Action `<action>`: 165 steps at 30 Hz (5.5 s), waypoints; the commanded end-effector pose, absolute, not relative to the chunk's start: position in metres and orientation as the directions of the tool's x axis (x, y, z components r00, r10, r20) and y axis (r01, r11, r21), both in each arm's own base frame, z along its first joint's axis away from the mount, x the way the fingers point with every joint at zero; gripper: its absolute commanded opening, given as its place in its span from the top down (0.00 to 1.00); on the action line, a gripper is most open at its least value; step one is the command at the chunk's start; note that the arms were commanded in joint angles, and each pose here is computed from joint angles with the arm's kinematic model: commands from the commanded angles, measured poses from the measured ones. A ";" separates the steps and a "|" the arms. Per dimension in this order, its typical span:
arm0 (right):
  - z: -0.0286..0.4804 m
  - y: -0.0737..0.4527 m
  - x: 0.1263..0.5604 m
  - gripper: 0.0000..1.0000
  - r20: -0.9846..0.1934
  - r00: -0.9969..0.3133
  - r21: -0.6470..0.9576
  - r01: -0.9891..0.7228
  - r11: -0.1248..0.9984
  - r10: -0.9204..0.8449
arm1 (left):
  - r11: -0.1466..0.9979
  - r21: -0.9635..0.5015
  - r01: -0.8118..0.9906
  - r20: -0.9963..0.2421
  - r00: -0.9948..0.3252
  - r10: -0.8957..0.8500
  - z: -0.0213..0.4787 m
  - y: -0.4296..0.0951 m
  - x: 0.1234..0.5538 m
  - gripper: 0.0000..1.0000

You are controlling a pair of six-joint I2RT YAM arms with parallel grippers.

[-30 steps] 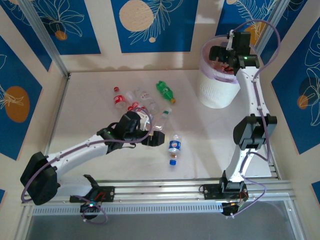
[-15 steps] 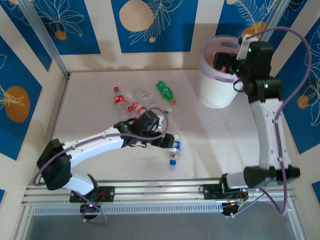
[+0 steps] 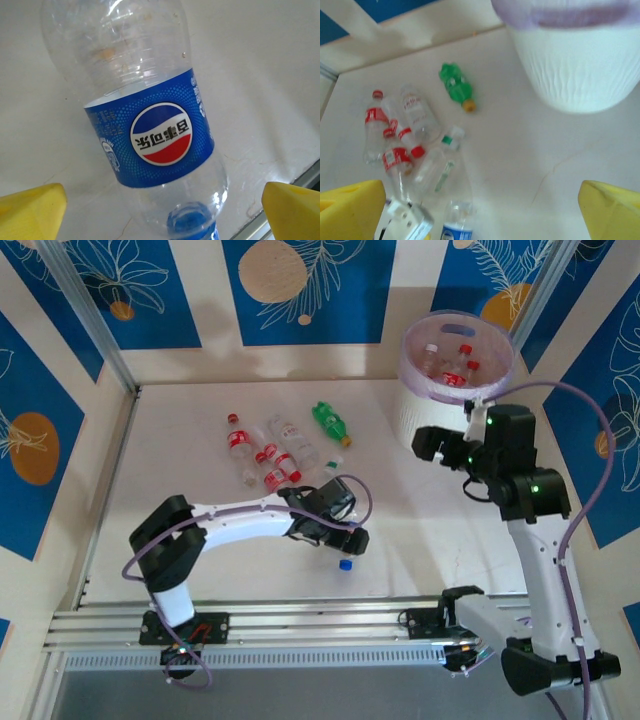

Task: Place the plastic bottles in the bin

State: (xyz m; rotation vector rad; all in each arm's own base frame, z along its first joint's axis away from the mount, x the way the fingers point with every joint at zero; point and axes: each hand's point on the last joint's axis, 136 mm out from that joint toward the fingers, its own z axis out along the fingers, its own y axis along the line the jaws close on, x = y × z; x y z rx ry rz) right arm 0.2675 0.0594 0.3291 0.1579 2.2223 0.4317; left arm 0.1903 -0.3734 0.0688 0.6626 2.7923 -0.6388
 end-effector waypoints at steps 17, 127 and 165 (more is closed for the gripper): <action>0.255 0.070 0.250 0.00 -0.549 -0.740 0.517 0.064 0.853 0.389 | 0.826 -0.347 0.444 -0.214 -0.895 0.391 0.039 -0.380 0.172 0.18; 0.489 -0.045 0.440 0.61 -0.999 -0.007 0.029 0.256 0.966 0.032 | 0.699 -0.572 0.429 -0.585 -0.811 0.019 0.163 -0.272 0.228 0.00; 0.280 -0.122 0.549 0.25 -0.855 -0.464 0.076 0.330 0.941 0.232 | 0.717 -0.577 0.391 -0.564 -0.826 -0.004 0.152 -0.265 0.225 0.00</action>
